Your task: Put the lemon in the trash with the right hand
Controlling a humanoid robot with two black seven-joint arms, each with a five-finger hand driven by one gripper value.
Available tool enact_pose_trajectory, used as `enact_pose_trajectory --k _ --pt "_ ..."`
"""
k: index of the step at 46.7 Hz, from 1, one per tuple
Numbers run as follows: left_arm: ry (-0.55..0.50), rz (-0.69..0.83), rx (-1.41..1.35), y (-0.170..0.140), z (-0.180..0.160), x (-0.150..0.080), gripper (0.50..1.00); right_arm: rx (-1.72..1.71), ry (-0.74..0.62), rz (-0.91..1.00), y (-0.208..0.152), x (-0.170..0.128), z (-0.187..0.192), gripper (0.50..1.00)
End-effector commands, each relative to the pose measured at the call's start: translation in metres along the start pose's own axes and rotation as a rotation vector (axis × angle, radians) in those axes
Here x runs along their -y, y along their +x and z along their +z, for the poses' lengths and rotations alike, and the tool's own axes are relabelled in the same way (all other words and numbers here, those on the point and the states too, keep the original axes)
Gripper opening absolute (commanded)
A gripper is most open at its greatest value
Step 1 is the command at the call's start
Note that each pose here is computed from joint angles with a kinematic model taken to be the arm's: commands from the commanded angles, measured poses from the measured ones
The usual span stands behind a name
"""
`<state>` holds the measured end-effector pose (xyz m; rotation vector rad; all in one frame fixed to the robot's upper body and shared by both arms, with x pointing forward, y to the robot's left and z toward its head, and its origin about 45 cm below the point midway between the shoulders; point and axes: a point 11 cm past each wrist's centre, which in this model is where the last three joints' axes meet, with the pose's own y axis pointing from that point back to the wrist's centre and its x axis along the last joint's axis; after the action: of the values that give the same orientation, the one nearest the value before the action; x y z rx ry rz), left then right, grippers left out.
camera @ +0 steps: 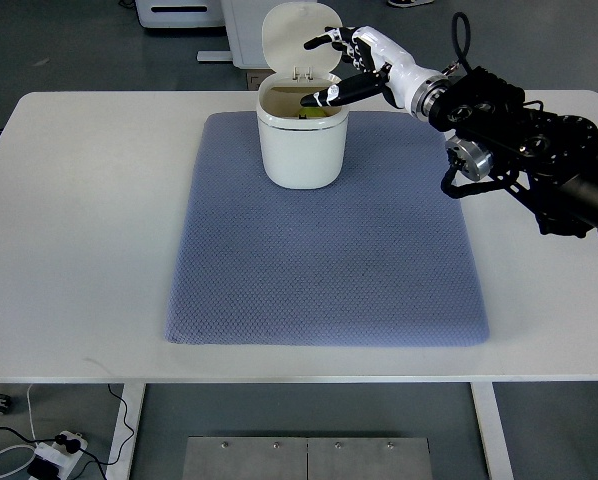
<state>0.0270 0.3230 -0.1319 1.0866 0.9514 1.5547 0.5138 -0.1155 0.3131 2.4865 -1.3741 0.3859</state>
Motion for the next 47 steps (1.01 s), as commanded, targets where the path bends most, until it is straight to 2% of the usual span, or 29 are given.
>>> enact_pose_trajectory --k 1,10,27,39,47 --pt "0.000 0.000 0.000 0.000 0.000 0.000 1.000 0.000 -0.004 0.007 0.009 -0.005 0.002 1.000" --pt "0.000 0.000 0.000 0.000 0.000 0.000 1.000 0.018 -0.004 -0.026 0.025 -0.033 0.004 1.000" --pt "0.000 0.000 0.000 0.000 0.000 0.000 1.000 0.072 0.008 -0.064 0.057 -0.114 0.000 1.000" --pt "0.000 0.000 0.000 0.000 0.000 0.000 1.000 0.078 -0.057 0.064 0.110 -0.157 0.025 1.000" --pt "0.000 0.000 0.000 0.000 0.000 0.000 1.000 0.207 -0.082 0.169 0.129 -0.164 0.051 1.000"
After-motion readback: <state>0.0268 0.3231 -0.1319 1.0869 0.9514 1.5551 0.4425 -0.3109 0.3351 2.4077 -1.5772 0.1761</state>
